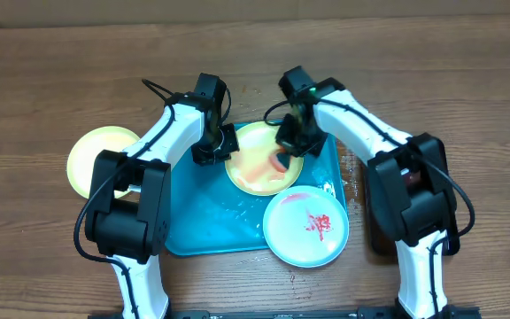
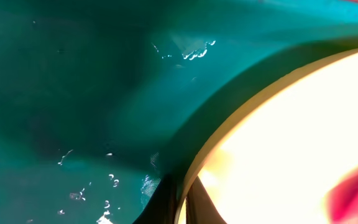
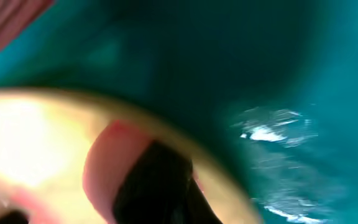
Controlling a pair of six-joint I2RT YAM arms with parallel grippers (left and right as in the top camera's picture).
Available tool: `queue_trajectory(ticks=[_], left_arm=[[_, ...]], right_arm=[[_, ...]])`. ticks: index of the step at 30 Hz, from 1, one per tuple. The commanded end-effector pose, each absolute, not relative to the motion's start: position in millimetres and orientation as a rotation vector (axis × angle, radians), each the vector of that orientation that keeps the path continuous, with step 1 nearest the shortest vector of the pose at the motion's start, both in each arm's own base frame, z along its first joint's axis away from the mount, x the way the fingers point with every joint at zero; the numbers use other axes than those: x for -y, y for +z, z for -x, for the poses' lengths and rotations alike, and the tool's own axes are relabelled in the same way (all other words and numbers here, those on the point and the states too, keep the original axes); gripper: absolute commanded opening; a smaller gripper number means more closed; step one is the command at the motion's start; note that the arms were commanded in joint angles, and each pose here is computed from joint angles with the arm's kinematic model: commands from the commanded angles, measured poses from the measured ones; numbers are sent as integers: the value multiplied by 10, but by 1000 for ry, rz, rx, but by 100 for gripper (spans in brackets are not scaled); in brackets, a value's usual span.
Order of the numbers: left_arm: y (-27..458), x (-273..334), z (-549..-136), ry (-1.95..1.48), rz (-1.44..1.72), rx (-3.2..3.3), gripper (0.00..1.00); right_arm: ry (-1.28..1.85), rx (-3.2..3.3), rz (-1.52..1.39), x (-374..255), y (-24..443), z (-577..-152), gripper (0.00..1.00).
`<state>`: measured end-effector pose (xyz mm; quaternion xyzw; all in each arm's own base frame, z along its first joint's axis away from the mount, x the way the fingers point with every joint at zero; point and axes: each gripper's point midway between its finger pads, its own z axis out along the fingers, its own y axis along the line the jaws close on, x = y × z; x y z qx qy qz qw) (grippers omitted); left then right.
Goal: Clean dirty plates on tray and stack at the side
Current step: 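Scrub the second yellow plate with the sponge, left gripper holding it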
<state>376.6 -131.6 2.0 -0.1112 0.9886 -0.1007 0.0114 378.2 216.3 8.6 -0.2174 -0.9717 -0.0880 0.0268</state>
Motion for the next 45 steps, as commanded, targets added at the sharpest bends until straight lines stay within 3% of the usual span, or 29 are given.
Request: queue_trajectory(ticks=[1,8,13,20,27,34,45], left_arm=[[-524,1080,-3510,-113,477,-3190,4],[-522,1092,-3506,-124,477,-3193,4],[-522,1092,-3503,-123,478,-3194,5],[-521,1088,-3487,-120,480,-3200,4],[-520,1085,-3479,-117,481,-3203,4],[-521,1085,-3476,-117,481,-3204,4],[-520,1079,-3459,-111,487,-3210,4]], right_arm=[[41,3036,733,-1606,-180,-3807,4],[-616,2897,148,-2592,-8,-3547,4],[-702,2828,7,-3058,13,-3248,4],[-710,2714,40,-3410,-257,-2937,4],[-619,2776,155,-3088,-387,-3182,4],[-279,2879,332,-2169,-539,-3481,4],[88,2910,395,-1350,-549,-3558,4]])
